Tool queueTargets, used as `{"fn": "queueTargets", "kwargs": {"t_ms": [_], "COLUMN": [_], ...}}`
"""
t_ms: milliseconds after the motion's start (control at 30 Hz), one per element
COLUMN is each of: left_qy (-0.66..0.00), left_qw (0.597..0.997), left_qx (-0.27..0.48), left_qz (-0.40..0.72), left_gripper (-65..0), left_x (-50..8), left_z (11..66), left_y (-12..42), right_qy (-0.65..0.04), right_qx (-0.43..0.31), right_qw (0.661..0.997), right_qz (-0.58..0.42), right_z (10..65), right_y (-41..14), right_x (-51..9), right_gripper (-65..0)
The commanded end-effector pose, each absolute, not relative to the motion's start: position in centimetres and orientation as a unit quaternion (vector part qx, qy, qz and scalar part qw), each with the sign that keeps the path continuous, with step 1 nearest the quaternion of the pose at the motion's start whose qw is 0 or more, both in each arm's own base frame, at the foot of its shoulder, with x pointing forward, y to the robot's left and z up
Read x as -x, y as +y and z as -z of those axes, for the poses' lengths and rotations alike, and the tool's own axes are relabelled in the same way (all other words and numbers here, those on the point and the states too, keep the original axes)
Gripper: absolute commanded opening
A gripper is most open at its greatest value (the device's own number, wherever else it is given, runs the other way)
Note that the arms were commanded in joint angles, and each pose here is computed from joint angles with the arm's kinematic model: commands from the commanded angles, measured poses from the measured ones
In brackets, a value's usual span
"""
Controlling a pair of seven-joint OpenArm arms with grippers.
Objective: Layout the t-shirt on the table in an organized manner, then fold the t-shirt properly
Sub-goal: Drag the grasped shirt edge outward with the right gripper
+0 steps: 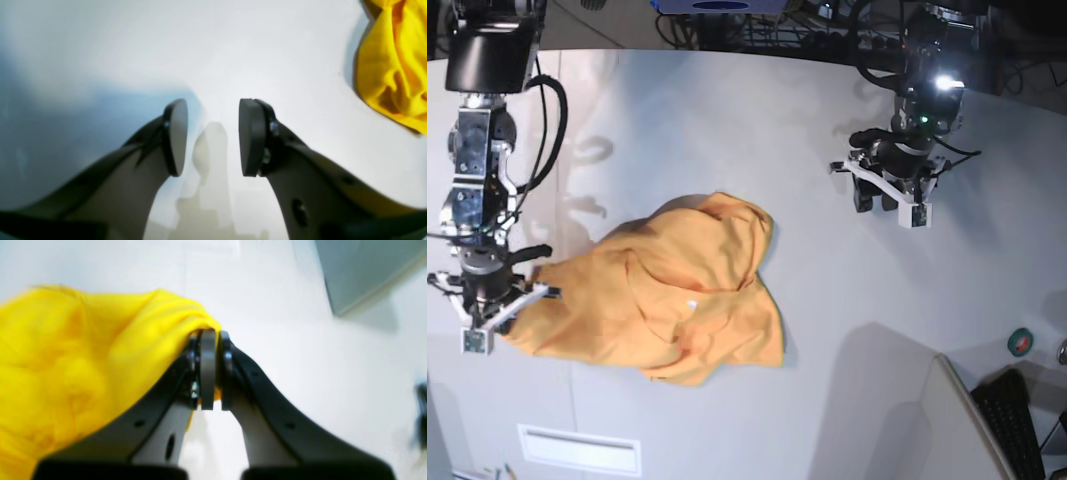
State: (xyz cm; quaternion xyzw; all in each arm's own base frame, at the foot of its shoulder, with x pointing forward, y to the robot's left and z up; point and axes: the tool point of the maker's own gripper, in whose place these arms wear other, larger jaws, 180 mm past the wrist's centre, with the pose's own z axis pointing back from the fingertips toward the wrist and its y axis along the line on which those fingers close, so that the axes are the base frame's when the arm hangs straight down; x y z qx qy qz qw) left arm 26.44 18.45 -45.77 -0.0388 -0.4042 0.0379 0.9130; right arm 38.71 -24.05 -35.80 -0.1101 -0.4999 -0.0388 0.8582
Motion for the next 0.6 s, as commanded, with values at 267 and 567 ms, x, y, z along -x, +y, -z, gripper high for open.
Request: {"fn": "queueTargets", "kwargs": {"t_ms": [267, 567], "left_qy": [-0.426, -0.466], "left_qw": [0.903, 0.883], "left_qx": [0.013, 0.051], "left_qz": [-0.050, -0.040], "left_gripper": [-26.0, -42.3], "left_x": [-27.2, -28.0], "left_z": [44.2, 41.1], "left_y": [21.8, 18.0], "right_qy": [-0.451, -0.475], "right_qx": [0.115, 0.056], "right_qw": [0.885, 0.869], "right_qz": [0.012, -0.124], "right_z": [35.1, 34.3], "right_y": [-23.4, -12.7], "right_x": [-39.3, -36.9], "right_gripper": [-43.4, -31.7]}}
